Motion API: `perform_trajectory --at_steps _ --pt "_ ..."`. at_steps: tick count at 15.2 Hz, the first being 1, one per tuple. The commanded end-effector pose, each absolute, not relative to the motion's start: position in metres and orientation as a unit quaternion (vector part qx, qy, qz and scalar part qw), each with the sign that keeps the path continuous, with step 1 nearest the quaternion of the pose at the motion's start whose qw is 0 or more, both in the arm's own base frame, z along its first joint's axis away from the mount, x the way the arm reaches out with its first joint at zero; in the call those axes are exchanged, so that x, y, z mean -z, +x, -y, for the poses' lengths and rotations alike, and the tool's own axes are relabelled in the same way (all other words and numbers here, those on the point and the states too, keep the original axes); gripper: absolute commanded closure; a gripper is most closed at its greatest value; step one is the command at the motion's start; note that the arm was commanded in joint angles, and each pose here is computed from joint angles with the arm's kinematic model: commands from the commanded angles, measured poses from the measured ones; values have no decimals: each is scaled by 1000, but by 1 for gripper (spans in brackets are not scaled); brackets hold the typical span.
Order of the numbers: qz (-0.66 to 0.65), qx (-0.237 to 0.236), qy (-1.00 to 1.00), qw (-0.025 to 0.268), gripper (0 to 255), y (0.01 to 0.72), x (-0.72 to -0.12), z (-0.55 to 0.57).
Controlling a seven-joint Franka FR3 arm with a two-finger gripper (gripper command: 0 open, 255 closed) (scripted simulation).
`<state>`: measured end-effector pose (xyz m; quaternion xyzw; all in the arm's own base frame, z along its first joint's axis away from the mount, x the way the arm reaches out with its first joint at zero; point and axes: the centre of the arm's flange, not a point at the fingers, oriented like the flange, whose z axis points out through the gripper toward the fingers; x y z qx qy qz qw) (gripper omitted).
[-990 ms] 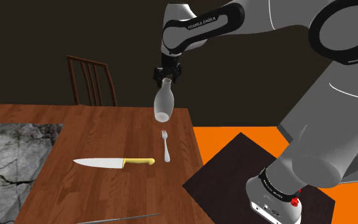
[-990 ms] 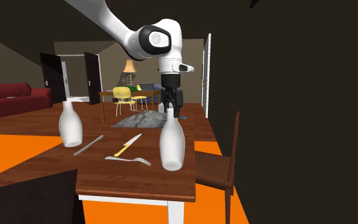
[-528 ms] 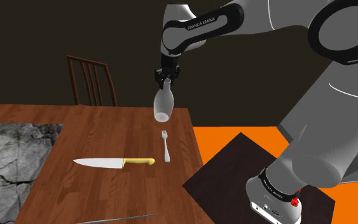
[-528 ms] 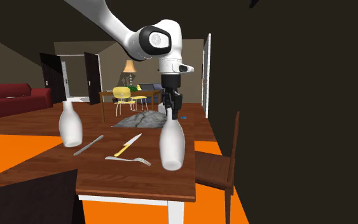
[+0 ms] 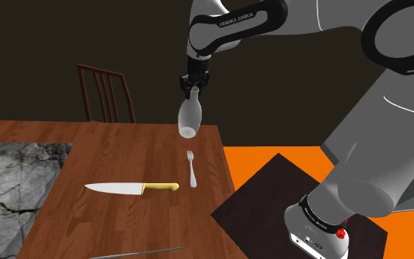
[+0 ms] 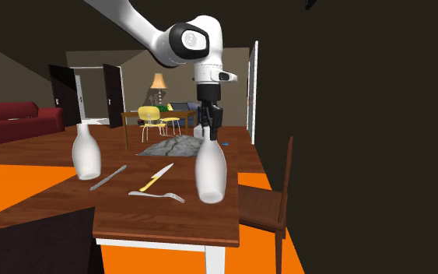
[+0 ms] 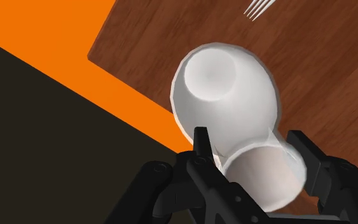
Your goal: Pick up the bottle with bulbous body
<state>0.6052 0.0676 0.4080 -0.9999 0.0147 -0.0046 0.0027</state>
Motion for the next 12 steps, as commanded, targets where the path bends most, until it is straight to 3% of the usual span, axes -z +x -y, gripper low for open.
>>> perform_trajectory --at_steps 1,12 --pt "-15 5 -1000 3 255 606 -419 -68" --pt "-15 5 -1000 3 255 606 -467 -68"
